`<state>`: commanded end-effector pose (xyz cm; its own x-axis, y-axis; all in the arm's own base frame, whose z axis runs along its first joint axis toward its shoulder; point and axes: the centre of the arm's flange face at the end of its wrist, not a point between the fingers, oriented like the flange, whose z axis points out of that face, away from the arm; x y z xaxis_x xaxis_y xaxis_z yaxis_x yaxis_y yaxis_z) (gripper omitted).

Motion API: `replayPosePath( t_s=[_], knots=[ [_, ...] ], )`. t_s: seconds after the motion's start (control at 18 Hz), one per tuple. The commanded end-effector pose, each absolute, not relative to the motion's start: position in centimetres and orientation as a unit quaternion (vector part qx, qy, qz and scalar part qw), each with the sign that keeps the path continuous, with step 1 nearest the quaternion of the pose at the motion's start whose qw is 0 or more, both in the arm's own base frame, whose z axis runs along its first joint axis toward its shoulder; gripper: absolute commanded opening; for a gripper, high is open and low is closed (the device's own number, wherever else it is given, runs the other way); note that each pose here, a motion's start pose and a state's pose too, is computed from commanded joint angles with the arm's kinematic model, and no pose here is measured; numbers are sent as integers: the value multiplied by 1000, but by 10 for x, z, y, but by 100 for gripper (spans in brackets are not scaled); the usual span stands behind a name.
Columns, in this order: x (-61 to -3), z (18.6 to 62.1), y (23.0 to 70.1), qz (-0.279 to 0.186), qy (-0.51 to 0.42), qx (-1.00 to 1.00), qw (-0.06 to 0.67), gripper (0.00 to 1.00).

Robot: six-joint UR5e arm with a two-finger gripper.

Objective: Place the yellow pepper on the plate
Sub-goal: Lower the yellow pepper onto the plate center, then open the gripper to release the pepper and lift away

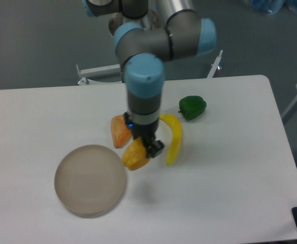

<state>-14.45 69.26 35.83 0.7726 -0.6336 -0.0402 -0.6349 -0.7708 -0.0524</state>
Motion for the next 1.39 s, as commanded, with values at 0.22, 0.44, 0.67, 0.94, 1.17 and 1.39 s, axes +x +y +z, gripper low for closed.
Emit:
replayPosePath(
  t_s=[0.22,0.44,0.67,0.94,1.17,1.39],
  knots=[
    [-111,325,707,-5,332,-943,12,28],
    [-83,297,716,-21,336,-942,-2,33],
    [-70,278,722,-28,341,-939,-13,73],
    [-70,284,721,-21,344,-939,-8,100],
    [-83,320,713,-5,340,-940,10,100],
    [-153,376,680,18,303,-952,35,100]
  ],
)
